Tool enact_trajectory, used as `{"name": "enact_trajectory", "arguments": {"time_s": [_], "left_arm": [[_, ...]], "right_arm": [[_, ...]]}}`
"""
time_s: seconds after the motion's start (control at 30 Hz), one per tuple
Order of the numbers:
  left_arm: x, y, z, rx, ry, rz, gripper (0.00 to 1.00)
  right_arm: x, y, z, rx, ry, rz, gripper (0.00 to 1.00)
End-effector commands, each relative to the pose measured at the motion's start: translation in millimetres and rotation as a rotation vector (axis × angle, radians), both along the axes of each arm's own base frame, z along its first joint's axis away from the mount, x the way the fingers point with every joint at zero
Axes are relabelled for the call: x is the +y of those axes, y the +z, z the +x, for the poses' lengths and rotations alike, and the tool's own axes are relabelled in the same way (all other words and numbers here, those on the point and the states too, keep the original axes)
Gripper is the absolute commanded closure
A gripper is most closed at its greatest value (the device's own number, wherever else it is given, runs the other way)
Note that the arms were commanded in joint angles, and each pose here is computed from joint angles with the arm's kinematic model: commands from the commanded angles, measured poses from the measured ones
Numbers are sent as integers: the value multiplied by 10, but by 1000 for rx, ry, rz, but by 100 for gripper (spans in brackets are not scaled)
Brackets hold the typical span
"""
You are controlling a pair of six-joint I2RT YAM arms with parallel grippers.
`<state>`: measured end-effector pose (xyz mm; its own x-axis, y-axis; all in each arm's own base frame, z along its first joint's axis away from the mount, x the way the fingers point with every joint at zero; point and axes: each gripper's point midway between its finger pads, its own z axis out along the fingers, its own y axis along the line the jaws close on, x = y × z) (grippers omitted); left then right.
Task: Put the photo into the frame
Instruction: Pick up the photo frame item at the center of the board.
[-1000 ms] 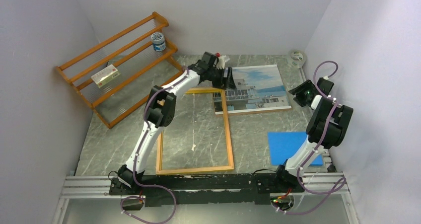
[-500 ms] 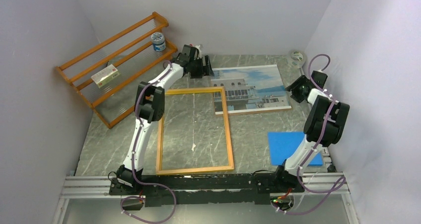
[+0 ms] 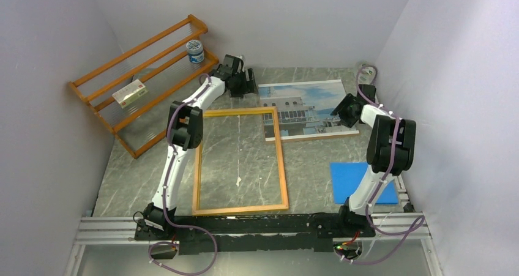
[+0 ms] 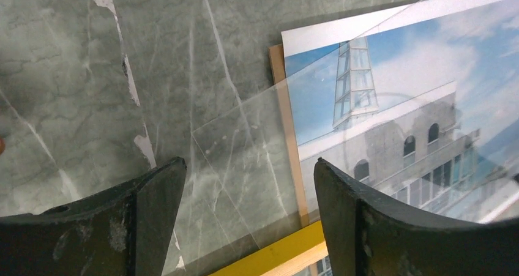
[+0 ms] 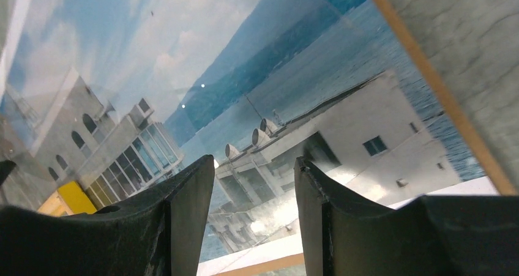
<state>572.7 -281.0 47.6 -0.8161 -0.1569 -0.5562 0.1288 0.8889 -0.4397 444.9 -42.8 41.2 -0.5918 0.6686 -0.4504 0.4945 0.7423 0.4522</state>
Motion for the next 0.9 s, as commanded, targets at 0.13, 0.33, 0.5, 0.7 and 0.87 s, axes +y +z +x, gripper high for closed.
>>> {"name": "enact_trajectory", "arguments": {"time_s": [0.13,0.33,0.5,0.7,0.87], "left_arm": [[-16,-238,-118,196,44,-204,21],[-126,-271,-168,257,59,-326,23],[-237,-252,-184,289,49,-417,24],[-279,-103,-148,267,51,-535,27],[-354,95,-92,191,7,-631,32]], "right_arm": [[95,-259,-168,116,-5,-38,45],[162,-561,-354,270,34,-62,44],[260,-782,-498,376,64,-37,44],[293,-844,-523,407,85,-26,39],[306,-844,-501,412,94,-21,38]]}}
